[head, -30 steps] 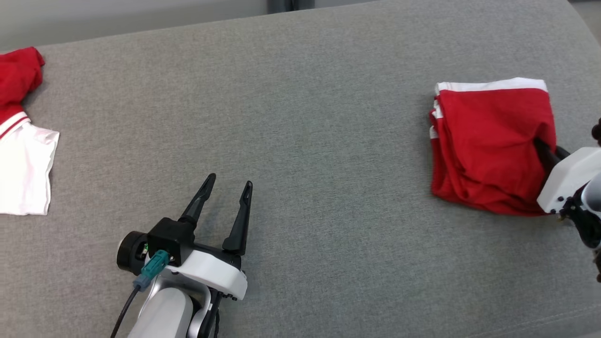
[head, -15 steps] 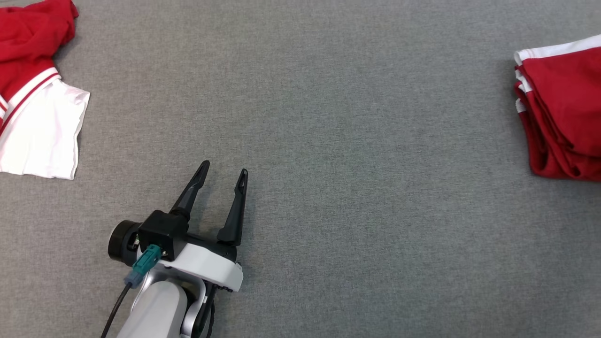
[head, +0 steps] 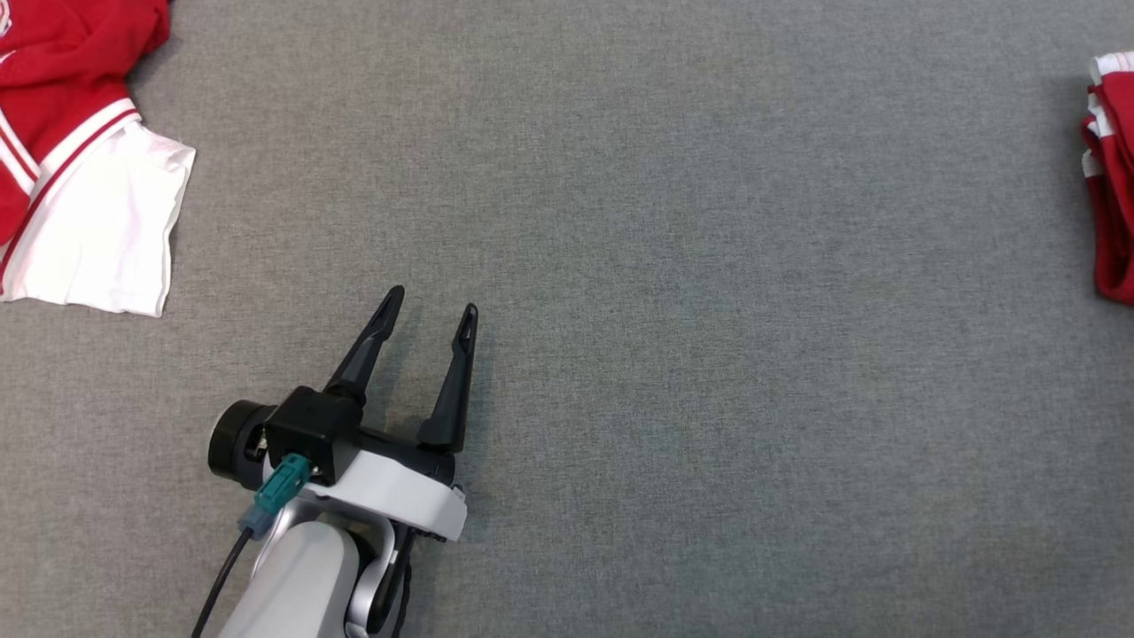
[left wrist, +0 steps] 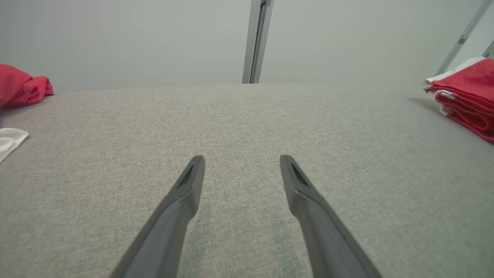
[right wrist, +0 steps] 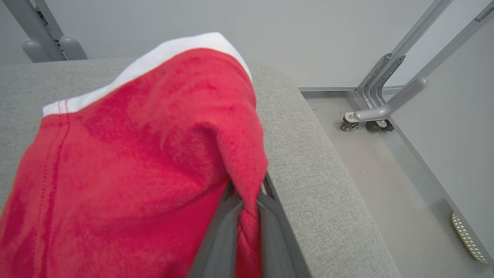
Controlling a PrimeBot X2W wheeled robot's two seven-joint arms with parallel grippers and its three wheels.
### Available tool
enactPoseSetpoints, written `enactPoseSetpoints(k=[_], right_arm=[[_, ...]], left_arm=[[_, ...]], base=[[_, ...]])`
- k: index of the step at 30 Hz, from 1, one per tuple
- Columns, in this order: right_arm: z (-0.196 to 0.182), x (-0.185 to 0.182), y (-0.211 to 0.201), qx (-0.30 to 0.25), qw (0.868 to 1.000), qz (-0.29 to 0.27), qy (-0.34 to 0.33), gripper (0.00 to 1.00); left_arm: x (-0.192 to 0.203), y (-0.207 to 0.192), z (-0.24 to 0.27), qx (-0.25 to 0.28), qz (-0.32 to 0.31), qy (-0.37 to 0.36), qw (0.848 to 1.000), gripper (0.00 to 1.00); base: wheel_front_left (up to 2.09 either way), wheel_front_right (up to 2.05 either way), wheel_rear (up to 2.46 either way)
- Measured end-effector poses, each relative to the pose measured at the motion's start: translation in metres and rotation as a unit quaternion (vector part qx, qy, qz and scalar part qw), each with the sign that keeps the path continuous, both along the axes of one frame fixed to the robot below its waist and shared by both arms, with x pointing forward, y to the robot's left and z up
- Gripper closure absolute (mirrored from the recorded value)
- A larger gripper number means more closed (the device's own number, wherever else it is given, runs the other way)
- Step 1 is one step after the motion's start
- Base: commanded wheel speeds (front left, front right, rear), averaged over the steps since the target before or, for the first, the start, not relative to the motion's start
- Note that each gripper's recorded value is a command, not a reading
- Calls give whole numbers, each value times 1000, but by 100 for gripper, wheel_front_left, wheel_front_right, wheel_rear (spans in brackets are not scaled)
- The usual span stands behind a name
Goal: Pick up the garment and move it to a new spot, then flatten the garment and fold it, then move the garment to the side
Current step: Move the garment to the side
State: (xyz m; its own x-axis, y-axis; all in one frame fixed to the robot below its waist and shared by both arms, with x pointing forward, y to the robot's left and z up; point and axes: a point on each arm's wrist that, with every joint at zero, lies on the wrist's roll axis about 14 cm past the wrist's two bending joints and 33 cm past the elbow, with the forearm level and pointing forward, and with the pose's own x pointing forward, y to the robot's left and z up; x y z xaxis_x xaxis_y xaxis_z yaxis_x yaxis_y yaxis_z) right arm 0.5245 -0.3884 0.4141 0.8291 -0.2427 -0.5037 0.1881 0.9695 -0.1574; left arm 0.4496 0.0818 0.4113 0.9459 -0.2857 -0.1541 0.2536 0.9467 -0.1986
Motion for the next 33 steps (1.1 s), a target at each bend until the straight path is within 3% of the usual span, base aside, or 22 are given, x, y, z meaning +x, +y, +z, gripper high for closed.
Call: enactPoseSetpoints(k=[5, 6, 7, 8, 9, 23, 33], right_arm=[[3, 7, 1, -6, 1000, 5, -7, 100], [5, 8, 1, -10, 1000, 5, -12, 81], [8, 10, -1, -13, 1000, 4, -18, 51], [9, 10, -2, -16, 1000, 2, -20, 9], [8, 10, -2, -16, 1000, 2, -20, 0], [31, 25, 34, -7, 995, 41, -90, 0], [84, 32, 94, 18, 976, 120, -180, 0]], left_arm=[[-1, 2, -1, 3, 1, 3, 1000, 0], [-1, 2, -1, 4, 1, 3, 1000, 0], [-2, 2, -1, 4, 1, 3, 1000, 0], [-2, 2, -1, 5, 2, 3, 1000, 0], [-2, 3, 0, 5, 2, 2, 1000, 0], [-8, 1, 10, 4, 3, -5, 1000, 0], [-14, 7, 30, -6, 16, -25, 1000, 0]], base=[[0, 0, 0], [0, 0, 0], [0, 0, 0], [0, 0, 0], [0, 0, 0], [0, 0, 0], [0, 0, 0]])
